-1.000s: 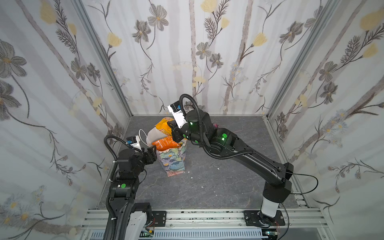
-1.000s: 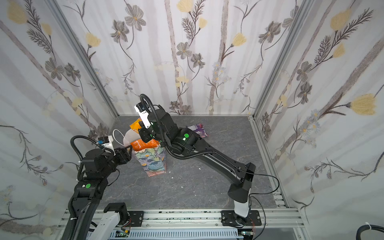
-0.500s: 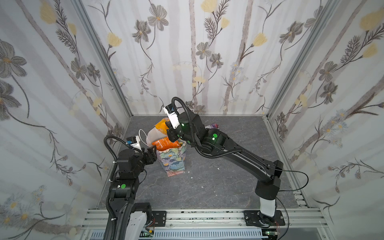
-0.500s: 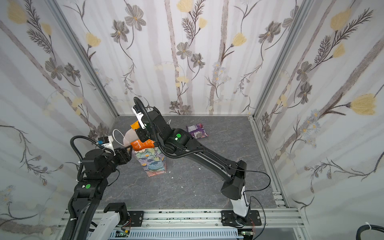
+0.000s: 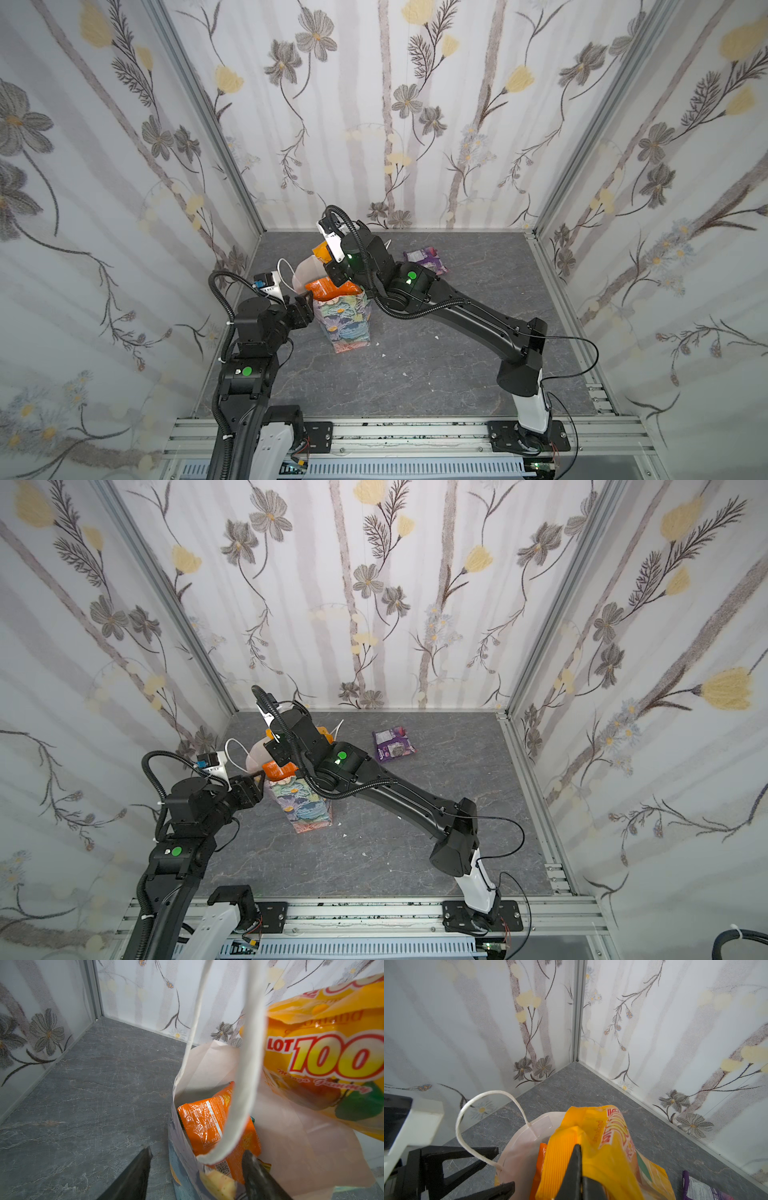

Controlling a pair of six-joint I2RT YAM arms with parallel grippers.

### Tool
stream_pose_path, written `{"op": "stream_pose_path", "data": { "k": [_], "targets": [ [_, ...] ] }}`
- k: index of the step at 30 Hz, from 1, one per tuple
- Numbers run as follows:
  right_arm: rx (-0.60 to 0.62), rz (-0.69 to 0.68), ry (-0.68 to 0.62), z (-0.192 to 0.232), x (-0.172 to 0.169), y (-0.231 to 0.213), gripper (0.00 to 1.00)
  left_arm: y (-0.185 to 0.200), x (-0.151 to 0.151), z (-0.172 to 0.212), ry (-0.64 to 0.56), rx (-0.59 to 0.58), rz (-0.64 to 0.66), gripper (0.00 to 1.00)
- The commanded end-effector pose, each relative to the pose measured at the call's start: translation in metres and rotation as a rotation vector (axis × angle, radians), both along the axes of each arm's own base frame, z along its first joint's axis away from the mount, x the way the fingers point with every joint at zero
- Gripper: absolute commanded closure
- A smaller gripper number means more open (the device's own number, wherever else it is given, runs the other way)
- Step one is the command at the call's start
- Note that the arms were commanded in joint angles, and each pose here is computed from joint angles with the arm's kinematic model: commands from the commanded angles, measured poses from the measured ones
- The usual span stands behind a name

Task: Place the snacks into the paper bag
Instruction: 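Lower the yellow packet into the white bag held by the left gripper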

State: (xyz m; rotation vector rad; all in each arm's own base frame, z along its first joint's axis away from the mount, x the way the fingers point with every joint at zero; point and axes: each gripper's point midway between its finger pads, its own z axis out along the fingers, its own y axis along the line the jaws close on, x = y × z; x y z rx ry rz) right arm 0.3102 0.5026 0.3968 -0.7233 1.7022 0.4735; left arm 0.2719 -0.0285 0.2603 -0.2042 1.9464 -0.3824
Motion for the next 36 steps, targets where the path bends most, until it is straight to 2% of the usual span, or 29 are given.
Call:
{"op": "stream_pose_path", "data": {
  "k": [1,8,17,36],
  "targets": [
    [0.117,-0.005,-0.088,0.046,-0.003,-0.001,1.0,0.0,0.003,0.006,-0.03,0.003,-0.003,0.31],
    [0.168,0.028,-0.154,0.081,-0.039,0.001,1.0,0.0,0.003,0.006,-0.029,0.004,-0.001,0.31],
    [0.221,0.075,-0.155,0.085,-0.046,0.014,1.0,0.0,0.003,0.006,-0.03,0.004,-0.002,0.31],
    [0.16,-0.019,-0.124,0.042,0.007,0.014,1.0,-0.001,0.002,0.007,-0.033,0.002,-0.005,0.3]
  ]
}}
